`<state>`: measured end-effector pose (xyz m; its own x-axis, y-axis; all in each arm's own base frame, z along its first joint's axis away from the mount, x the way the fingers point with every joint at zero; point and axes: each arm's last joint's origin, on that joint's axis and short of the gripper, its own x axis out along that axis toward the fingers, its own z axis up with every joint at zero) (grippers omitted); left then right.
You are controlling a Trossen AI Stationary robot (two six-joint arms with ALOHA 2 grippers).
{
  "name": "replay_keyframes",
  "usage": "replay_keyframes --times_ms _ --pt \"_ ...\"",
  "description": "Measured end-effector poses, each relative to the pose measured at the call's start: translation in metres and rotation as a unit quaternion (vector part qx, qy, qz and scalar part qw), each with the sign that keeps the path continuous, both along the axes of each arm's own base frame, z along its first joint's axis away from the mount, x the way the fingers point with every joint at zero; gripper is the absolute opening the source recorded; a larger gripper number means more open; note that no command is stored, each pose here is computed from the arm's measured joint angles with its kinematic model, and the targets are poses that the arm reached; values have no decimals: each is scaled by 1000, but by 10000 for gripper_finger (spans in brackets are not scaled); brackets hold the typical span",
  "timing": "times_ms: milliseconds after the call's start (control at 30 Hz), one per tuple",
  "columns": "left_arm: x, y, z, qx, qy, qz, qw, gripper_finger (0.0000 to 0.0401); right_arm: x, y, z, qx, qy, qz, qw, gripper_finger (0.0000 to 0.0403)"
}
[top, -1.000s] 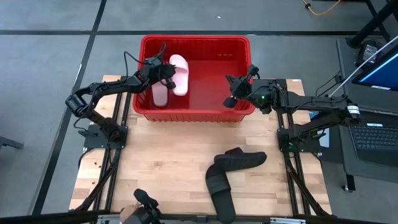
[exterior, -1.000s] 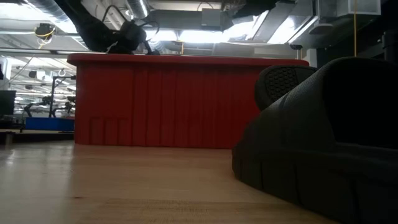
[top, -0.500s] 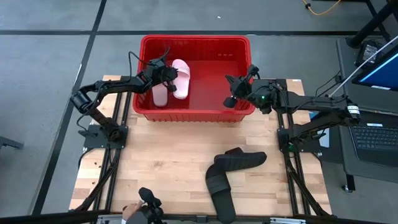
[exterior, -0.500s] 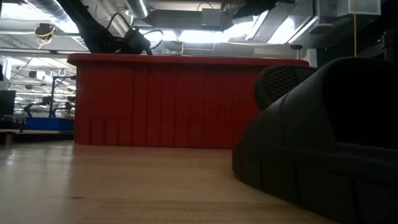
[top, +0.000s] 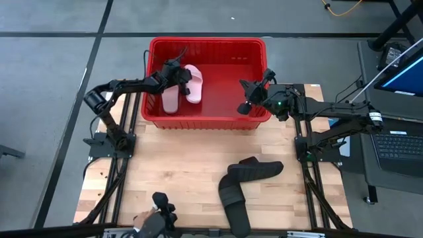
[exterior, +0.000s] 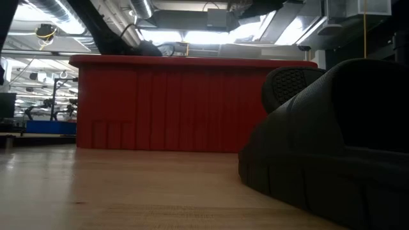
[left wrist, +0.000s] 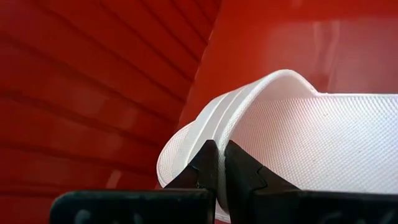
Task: Pick and place slides into bin
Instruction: Put the pink slides into the red bin
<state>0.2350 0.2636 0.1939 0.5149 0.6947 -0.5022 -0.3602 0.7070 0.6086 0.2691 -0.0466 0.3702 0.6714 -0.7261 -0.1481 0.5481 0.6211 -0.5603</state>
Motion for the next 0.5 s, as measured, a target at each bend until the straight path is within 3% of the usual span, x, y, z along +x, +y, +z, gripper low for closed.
replay_keyframes --times_ms 500 --pt "-14 12 -5 -37 -23 -25 999 3 0 -1 0 -2 2 -1 1000 5"
